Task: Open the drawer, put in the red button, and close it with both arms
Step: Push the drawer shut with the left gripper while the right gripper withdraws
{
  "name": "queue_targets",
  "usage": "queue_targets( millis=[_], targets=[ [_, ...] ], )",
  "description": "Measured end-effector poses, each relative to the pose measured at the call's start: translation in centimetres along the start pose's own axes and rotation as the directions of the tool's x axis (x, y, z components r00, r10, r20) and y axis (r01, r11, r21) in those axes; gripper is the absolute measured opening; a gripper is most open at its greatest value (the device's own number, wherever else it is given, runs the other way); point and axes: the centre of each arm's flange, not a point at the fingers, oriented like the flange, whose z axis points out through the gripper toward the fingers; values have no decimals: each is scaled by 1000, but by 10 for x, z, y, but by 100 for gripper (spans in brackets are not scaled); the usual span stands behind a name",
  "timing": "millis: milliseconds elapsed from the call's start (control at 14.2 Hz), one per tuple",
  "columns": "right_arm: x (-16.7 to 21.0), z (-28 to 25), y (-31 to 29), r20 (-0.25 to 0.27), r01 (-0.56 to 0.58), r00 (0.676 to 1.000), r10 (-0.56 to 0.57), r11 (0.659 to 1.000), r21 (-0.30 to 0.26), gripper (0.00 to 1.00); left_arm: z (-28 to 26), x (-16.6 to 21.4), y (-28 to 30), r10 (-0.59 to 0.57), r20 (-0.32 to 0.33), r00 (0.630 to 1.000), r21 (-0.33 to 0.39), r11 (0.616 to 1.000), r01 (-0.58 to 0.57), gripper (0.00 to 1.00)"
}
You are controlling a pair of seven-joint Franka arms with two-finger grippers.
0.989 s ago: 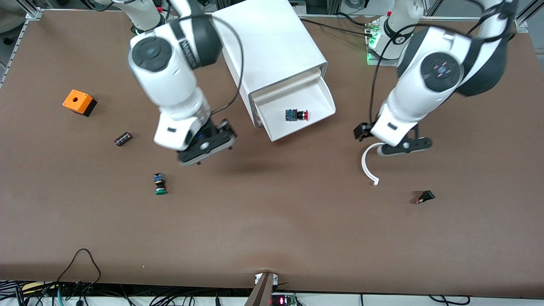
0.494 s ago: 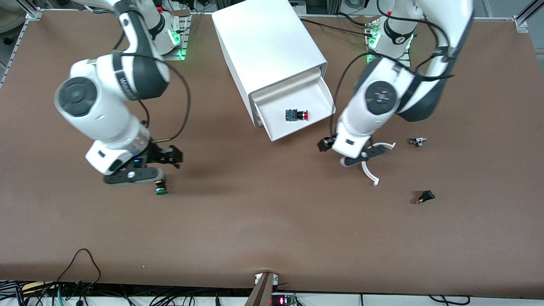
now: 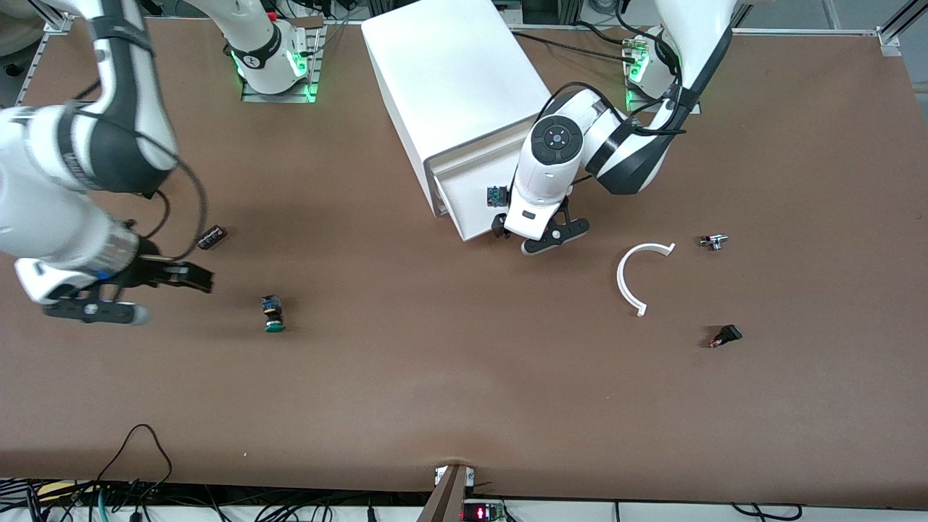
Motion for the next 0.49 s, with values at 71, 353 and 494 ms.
queue_targets(
  millis=[71, 353, 494],
  targets=[
    [1, -5, 13, -4, -17, 1000, 17, 1000, 12, 100, 3, 1, -2, -3, -2, 1000, -5, 1000, 3, 100],
    [-12, -46, 26, -51, 4, 999, -3, 1000, 12, 100, 10, -7, -1, 6, 6, 1000, -3, 1000, -6, 100],
    [-24, -63, 35, -68, 75, 995, -77, 997, -28, 100, 11, -25, 5, 4, 19, 1000, -3, 1000, -4, 100]
  ],
)
